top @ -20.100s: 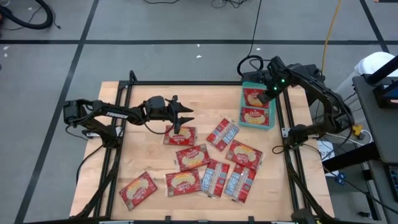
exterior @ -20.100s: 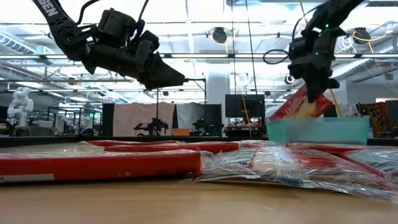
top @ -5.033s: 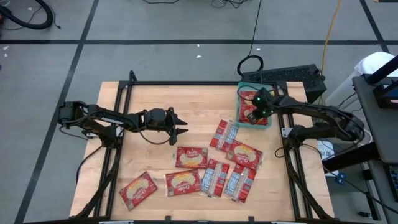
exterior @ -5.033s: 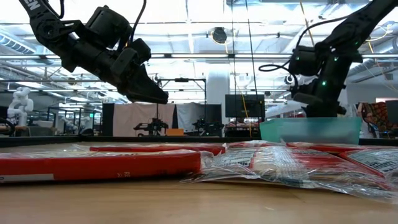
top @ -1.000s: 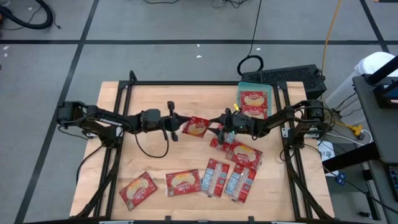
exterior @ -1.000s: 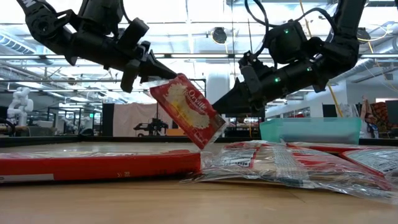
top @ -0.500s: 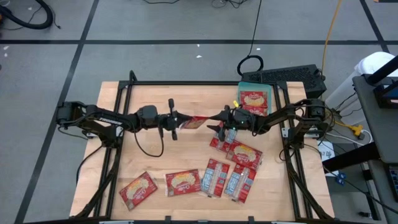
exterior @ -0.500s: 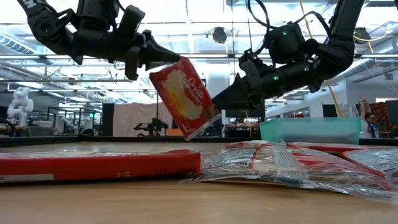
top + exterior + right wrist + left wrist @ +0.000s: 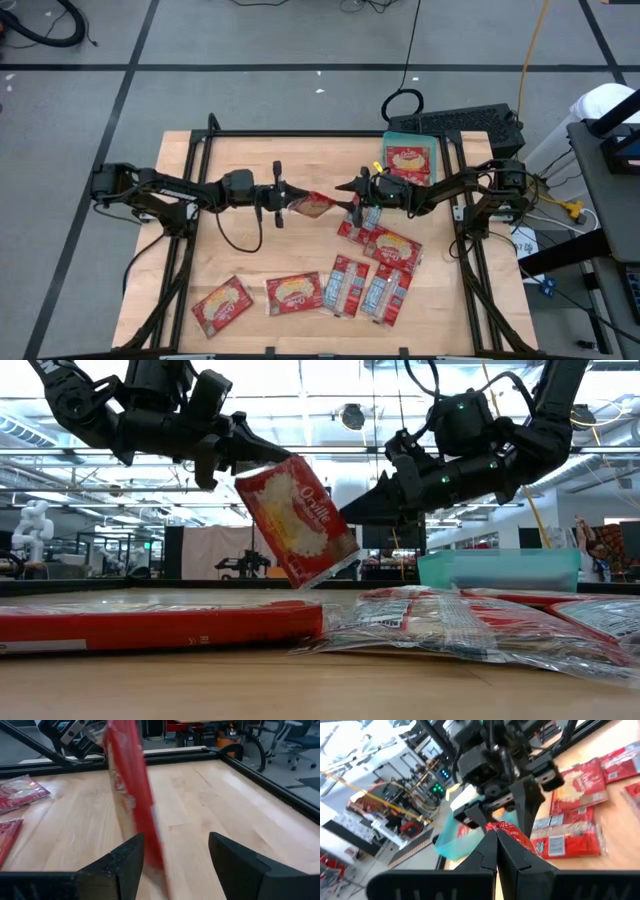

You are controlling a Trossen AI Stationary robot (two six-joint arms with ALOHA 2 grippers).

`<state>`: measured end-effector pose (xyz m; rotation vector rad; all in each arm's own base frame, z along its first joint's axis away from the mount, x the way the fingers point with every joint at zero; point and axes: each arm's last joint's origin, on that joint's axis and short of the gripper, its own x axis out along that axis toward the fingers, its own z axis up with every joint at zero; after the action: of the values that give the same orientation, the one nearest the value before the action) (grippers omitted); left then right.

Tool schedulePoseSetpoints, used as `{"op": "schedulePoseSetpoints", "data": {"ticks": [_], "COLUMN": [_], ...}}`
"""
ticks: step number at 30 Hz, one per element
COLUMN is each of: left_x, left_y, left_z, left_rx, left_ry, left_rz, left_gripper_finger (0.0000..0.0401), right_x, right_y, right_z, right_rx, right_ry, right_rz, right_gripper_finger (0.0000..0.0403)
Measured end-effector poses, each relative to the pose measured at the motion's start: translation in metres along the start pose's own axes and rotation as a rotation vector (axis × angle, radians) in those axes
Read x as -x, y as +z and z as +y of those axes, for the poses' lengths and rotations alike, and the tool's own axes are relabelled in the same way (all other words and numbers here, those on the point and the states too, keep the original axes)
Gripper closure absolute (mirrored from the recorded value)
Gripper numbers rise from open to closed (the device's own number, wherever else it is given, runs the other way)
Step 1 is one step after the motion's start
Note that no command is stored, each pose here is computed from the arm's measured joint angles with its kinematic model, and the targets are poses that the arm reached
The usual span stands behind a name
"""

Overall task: Sort popcorn bags into baskets
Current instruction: Put the red popcorn bag into the green bin

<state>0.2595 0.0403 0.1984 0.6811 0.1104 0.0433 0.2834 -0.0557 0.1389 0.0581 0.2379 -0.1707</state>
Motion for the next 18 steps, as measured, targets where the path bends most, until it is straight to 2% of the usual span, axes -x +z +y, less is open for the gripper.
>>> {"op": "schedulePoseSetpoints", "data": {"ticks": [4,12,15,18], "left_x": [0.0,0.001,0.001,0.001], "left_y": [0.006,0.01,0.011,0.011], "left_z": [0.004,0.006,0.007,0.007], "left_rx": [-0.009,-0.018,-0.02,-0.019], "left_ry": [0.014,0.038,0.041,0.041], "left_rz": [-0.085,-0.127,-0.134,-0.134], "left_gripper_finger": [0.04,0.04,0.04,0.04], "right_x": [0.0,0.0,0.0,0.0], "right_y": [0.0,0.0,0.003,0.005], "right_z": [0.001,0.008,0.012,0.014], "right_rx": [-0.001,-0.01,0.003,0.015], "right_ry": [0.054,0.147,0.162,0.169], "right_rz": [0.002,-0.001,-0.029,-0.056], "right_gripper_finger": [0.0188,0.0198,0.0234,0.0295]}}
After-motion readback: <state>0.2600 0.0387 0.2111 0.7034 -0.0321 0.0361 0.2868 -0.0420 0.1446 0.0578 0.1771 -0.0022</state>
